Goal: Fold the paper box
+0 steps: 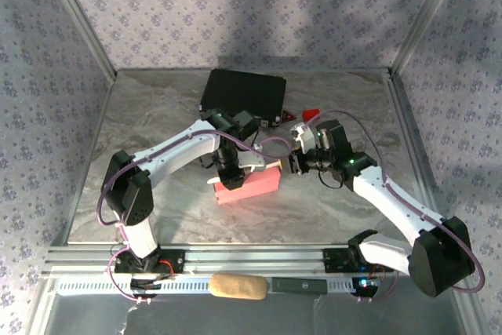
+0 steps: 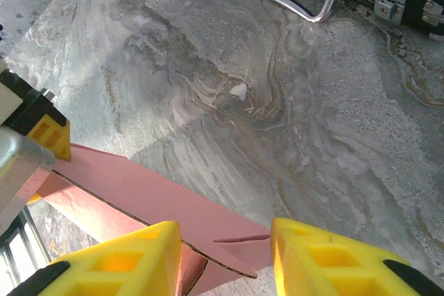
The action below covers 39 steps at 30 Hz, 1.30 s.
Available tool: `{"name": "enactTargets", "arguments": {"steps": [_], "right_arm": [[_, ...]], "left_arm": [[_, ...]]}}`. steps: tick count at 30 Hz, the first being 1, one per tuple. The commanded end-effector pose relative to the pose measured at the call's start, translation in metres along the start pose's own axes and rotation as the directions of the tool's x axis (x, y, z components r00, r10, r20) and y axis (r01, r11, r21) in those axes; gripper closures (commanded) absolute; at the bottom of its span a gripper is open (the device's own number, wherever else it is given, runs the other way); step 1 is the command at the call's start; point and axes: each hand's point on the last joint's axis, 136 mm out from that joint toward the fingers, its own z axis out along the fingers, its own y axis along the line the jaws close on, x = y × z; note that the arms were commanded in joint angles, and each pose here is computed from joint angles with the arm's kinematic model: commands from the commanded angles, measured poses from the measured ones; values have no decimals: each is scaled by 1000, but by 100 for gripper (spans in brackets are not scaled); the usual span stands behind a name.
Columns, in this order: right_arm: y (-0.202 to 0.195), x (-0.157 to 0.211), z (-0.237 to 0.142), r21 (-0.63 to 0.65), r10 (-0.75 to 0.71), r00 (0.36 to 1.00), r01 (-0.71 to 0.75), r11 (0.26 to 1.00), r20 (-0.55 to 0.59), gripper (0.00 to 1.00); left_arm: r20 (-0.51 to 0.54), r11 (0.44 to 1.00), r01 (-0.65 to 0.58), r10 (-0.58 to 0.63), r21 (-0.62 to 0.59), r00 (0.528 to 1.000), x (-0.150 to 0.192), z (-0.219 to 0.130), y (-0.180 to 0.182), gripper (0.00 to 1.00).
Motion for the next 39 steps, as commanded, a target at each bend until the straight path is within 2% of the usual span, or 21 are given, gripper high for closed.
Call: {"name": "enactTargets", "arguments": {"steps": [1, 23, 39], "right_arm": [[7, 5, 2, -37, 3, 1000, -4, 999, -10, 60], [7, 17, -5, 77, -4, 997, 10, 997, -73, 72], [11, 7, -3, 108, -12, 998, 20, 994, -68, 94]], "left_arm": [[-12, 1000, -17, 17, -14, 1000, -5, 11, 10, 75], [-22, 999, 5, -6, -45, 1000, -4, 10, 16, 76], [-11, 998, 25, -26, -61, 1000, -9, 9, 20, 76]]}}
